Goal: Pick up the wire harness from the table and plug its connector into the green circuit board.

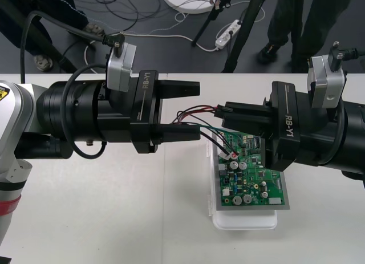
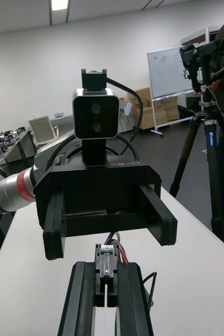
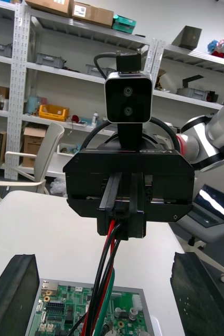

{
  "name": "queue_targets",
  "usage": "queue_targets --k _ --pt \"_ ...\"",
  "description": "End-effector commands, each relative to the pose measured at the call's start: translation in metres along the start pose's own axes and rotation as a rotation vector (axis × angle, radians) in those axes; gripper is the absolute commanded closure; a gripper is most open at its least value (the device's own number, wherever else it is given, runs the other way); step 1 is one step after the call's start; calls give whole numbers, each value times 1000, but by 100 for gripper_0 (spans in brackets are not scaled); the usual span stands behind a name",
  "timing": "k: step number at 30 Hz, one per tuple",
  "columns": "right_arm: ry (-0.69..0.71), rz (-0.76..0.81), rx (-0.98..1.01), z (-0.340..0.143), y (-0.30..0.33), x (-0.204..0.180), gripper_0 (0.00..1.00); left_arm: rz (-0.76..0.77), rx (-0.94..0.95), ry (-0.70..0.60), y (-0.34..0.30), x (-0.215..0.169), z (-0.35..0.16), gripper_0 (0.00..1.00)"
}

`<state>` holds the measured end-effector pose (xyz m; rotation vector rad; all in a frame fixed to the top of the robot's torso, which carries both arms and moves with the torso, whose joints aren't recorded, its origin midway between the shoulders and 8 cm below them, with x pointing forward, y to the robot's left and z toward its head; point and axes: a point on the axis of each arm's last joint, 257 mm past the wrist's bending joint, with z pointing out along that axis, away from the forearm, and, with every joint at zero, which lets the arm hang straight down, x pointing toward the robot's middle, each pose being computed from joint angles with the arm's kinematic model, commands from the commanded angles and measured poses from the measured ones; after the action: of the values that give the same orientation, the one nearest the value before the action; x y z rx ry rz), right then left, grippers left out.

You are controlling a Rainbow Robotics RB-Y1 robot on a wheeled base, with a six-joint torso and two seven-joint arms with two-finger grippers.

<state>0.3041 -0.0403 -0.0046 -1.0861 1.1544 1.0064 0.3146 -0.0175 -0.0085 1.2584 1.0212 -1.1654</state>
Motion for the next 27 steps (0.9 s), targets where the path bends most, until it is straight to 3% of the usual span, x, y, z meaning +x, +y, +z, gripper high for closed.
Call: queue_targets --k 1,27 --pt "-37 -95 -35 12 13 -20 100 41 22 -36 -5 -26 11 26" --pt "-48 -122 -13 15 7 -23 100 47 34 -48 -6 -32 14 26"
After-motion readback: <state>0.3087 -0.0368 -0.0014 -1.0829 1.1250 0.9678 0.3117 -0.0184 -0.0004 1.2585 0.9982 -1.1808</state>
